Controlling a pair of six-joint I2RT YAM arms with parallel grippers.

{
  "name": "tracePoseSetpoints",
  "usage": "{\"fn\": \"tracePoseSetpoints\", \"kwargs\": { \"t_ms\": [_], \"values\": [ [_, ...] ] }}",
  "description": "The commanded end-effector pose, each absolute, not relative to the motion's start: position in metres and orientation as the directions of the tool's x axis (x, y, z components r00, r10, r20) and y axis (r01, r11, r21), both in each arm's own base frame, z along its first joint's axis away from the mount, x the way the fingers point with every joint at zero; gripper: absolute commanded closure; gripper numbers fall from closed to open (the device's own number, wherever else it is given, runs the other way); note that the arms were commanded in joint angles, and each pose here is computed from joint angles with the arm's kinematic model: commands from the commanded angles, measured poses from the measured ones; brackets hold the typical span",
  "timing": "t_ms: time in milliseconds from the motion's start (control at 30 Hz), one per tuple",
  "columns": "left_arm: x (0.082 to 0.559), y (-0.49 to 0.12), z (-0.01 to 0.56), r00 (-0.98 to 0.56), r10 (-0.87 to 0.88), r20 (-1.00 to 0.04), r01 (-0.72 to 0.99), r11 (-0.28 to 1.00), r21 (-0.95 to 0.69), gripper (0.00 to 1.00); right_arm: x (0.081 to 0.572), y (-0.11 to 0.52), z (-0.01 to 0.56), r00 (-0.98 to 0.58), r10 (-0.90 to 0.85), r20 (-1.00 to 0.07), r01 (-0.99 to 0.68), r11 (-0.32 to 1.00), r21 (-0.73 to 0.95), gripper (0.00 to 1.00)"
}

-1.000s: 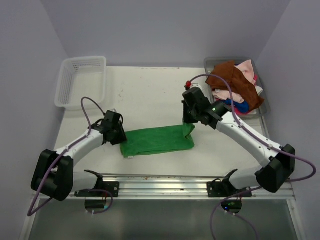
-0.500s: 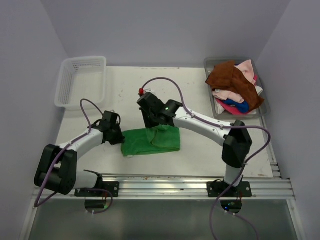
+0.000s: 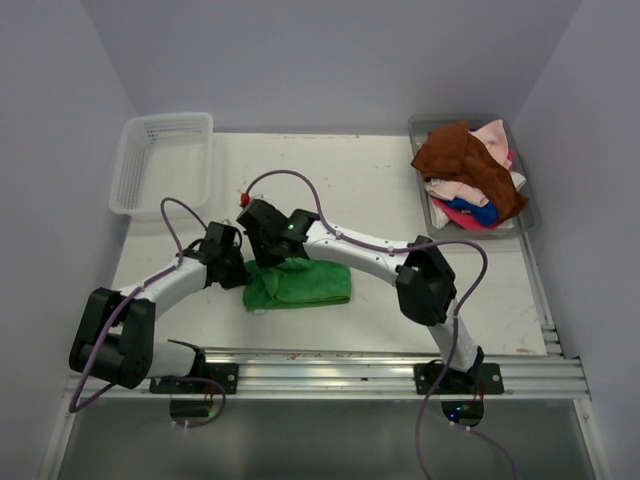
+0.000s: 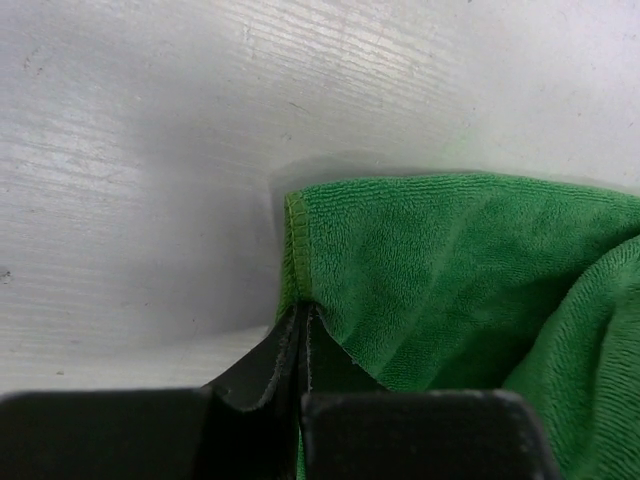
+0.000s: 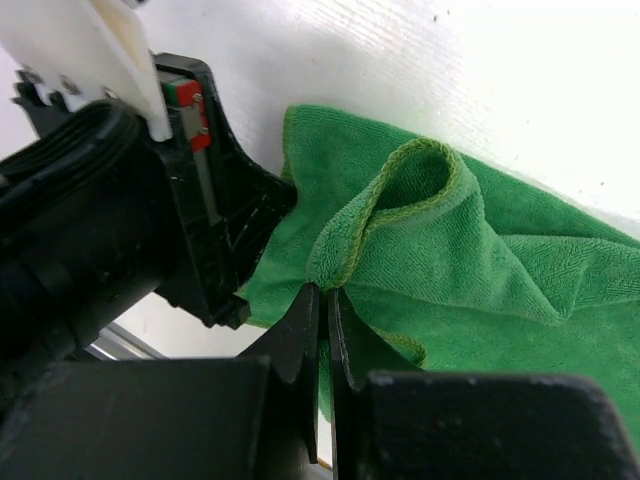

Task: Roll the towels
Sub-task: Fold the towel

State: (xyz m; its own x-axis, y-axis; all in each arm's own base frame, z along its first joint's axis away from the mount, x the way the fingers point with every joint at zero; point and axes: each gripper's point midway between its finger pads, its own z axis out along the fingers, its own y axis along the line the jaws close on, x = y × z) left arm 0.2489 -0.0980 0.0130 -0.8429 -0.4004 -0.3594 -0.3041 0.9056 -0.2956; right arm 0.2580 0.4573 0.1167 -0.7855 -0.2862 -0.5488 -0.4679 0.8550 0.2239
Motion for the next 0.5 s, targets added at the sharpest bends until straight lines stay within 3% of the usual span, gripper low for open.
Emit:
{"fn": "tracePoseSetpoints", "kwargs": {
  "t_ms": [0, 100, 133, 200, 233, 467],
  "values": [
    [0.241, -0.083, 0.009, -0.832, -0.419, -0.364, -0.354, 0.906, -0.234, 1.0, 0.257, 0.474, 0.123, -0.792, -0.258, -0.553, -0.465, 0.842, 0.272, 1.0],
    [0.242, -0.078, 0.015, -0.824, -0.42, -0.381, -0.364, 0.907, -0.212, 0.97, 0.255, 0.481, 0.122, -0.797, -0.263, -0.544, -0.475, 0.829, 0.294, 0.99],
    [0.242, -0.071, 0.016, -0.814, -0.42, -0.401, -0.378, 0.907, -0.183, 0.91, 0.254, 0.482, 0.123, -0.798, -0.264, -0.542, -0.476, 0.827, 0.298, 0.83],
    [0.242, -0.056, 0.028, -0.798, -0.422, -0.431, -0.416, 0.902, -0.114, 0.85, 0.253, 0.481, 0.132, -0.798, -0.265, -0.541, -0.483, 0.818, 0.312, 0.68],
    [0.247, -0.047, 0.037, -0.778, -0.415, -0.471, -0.431, 0.899, -0.08, 0.8, 0.253, 0.478, 0.146, -0.79, -0.255, -0.557, -0.486, 0.814, 0.318, 0.56],
    [0.26, -0.048, 0.089, -0.706, -0.427, -0.566, -0.409, 0.897, -0.166, 0.74, 0.287, 0.396, 0.182, -0.777, -0.11, -0.62, -0.38, 0.868, 0.321, 0.51]
  ]
}}
